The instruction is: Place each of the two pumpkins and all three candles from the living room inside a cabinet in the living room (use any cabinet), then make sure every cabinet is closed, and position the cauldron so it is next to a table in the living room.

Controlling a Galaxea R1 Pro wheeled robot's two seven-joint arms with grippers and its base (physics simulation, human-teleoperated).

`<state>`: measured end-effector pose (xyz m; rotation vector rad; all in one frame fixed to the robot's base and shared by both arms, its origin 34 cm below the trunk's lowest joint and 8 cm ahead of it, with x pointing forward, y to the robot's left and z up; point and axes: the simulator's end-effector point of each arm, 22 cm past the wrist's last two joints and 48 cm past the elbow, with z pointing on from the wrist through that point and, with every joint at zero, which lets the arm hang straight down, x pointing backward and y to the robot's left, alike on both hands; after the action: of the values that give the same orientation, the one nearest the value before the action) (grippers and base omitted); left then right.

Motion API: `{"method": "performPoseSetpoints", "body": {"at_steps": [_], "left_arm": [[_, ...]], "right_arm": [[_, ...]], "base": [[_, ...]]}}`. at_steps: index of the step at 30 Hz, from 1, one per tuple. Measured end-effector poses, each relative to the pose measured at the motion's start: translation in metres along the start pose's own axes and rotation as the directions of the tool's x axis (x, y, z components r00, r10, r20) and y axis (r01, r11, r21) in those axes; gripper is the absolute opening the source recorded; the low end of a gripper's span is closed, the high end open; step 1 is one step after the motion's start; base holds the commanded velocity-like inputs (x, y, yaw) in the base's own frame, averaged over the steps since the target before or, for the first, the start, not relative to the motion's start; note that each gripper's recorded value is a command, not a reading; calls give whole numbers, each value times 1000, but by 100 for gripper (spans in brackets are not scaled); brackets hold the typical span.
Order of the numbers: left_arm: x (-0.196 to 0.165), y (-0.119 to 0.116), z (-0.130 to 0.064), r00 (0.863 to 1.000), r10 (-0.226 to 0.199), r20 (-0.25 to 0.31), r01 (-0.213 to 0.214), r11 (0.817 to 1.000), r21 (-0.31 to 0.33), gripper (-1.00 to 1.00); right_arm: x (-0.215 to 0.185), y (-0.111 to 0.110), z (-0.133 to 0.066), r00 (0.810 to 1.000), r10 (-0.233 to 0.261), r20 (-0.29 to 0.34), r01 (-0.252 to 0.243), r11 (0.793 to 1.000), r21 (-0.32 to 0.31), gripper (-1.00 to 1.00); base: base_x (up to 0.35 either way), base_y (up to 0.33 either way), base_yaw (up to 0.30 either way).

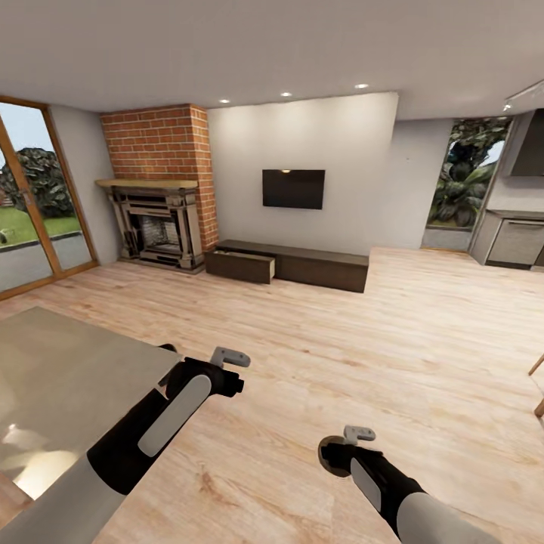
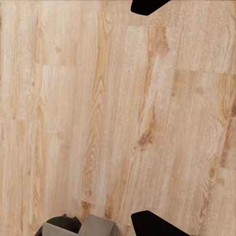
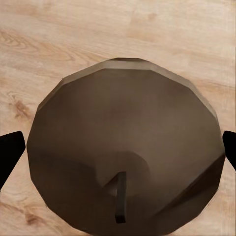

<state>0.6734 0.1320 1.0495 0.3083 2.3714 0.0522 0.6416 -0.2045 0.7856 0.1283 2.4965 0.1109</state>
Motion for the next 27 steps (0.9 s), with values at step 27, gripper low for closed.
{"method": "performPoseSetpoints", "body": {"at_steps": [27], "left_arm": [[4, -1, 6, 1000, -1, -13, 1, 1000, 4, 100]], "right_arm": [[20, 2, 3, 997, 6, -75, -7, 1000, -16, -100]], "base": [[330, 0, 1]]}}
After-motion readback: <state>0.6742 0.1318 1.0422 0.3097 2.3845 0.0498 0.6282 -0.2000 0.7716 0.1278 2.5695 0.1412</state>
